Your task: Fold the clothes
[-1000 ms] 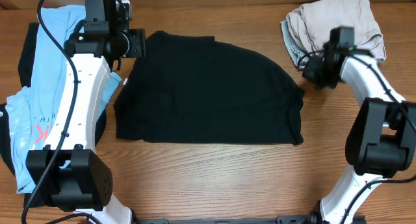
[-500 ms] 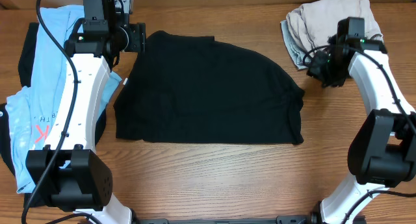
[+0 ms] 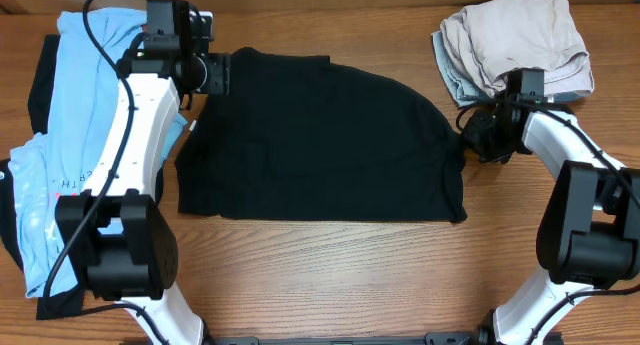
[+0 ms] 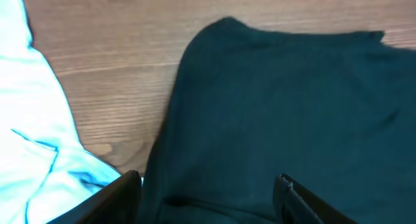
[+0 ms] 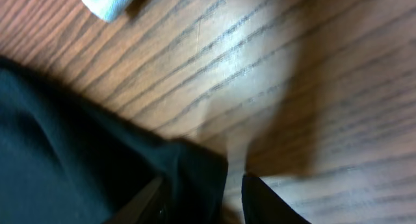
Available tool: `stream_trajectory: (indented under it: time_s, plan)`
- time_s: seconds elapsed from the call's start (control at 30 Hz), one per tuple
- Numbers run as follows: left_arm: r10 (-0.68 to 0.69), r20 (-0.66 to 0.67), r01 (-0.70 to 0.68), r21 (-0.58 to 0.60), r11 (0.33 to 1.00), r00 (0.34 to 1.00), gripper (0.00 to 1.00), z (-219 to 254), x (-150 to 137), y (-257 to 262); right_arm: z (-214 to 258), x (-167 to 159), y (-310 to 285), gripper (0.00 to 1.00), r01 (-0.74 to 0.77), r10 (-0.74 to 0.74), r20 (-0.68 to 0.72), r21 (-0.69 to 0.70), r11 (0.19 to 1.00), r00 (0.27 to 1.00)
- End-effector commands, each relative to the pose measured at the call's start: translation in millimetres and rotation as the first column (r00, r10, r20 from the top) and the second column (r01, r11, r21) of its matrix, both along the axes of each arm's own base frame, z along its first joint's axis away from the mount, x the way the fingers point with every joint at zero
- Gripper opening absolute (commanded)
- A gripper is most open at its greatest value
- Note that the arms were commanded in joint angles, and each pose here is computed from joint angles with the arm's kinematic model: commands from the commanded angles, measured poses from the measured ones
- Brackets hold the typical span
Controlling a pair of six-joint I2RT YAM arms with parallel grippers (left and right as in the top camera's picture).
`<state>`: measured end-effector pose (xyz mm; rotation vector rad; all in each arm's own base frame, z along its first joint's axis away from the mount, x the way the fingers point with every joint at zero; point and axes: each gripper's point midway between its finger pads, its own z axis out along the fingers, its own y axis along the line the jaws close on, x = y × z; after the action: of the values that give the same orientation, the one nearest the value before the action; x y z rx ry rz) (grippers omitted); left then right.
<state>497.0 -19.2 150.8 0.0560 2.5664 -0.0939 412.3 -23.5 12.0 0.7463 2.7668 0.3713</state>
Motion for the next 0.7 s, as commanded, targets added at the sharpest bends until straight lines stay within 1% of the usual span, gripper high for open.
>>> stream_trajectory:
  time_s: [0.0, 0.2, 0.33, 0.5, 0.67]
  plan:
    - [-0.035, -0.025, 0.036, 0.007, 0.999, 0.999, 0.66, -11, -2, -8, -1, 2, -3, 0.37, 0.018, -0.018, 0.025, -0.006, 1.0, 1.0]
    - [-0.041, -0.04, 0.042, 0.007, 0.999, 0.998, 0.66, -17, -2, -11, -3, 5, -1, 0.34, 0.024, -0.024, 0.047, 0.002, 1.0, 0.999]
    - [-0.042, -0.04, 0.042, 0.008, 0.999, 0.998, 0.66, -17, -2, -11, -5, -1, 3, 0.33, 0.014, -0.014, 0.022, 0.003, 1.0, 1.0]
    - [-0.042, -0.047, 0.042, 0.007, 0.999, 0.998, 0.66, -18, -4, -11, -12, -8, 5, 0.32, 0.025, -0.026, -0.008, -0.032, 0.999, 1.0]
    - [-0.043, -0.051, 0.043, 0.006, 0.999, 0.998, 0.65, -19, -5, -12, -27, -5, 7, 0.25, 0.017, -0.017, -0.001, -0.056, 0.998, 1.0]
